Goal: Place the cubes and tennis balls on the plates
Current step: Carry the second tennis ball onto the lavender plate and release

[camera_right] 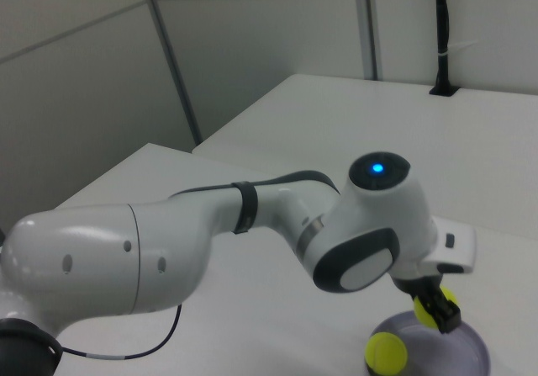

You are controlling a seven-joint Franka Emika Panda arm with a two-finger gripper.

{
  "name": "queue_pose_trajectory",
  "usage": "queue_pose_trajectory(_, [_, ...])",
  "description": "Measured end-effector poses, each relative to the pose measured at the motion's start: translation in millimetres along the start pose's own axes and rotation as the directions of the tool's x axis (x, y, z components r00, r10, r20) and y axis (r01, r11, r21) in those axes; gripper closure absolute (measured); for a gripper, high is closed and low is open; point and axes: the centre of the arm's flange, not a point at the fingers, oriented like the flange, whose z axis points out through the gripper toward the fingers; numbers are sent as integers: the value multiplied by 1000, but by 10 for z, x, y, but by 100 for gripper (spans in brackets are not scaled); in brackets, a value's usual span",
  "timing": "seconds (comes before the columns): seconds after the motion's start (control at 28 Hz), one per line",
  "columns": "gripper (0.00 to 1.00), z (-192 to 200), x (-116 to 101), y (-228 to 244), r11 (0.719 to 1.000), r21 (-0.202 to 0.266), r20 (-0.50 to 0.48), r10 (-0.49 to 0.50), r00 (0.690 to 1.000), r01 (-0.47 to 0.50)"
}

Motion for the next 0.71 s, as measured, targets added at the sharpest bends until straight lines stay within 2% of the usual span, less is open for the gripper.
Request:
queue_pose_trajectory(0.46, [30, 357, -144, 39, 1000, -7, 82, -7, 997, 8])
queue_pose_trajectory(0.5, [29, 361, -154, 33, 1000, -7, 92, -9, 996, 10])
queue_pose_trajectory(0.57, [17, 348, -171, 16, 1000, -9, 116, -15, 993, 16])
queue_pose_trajectory(0.71, [5, 223, -167, -47, 999, -15, 135, -36, 990, 38])
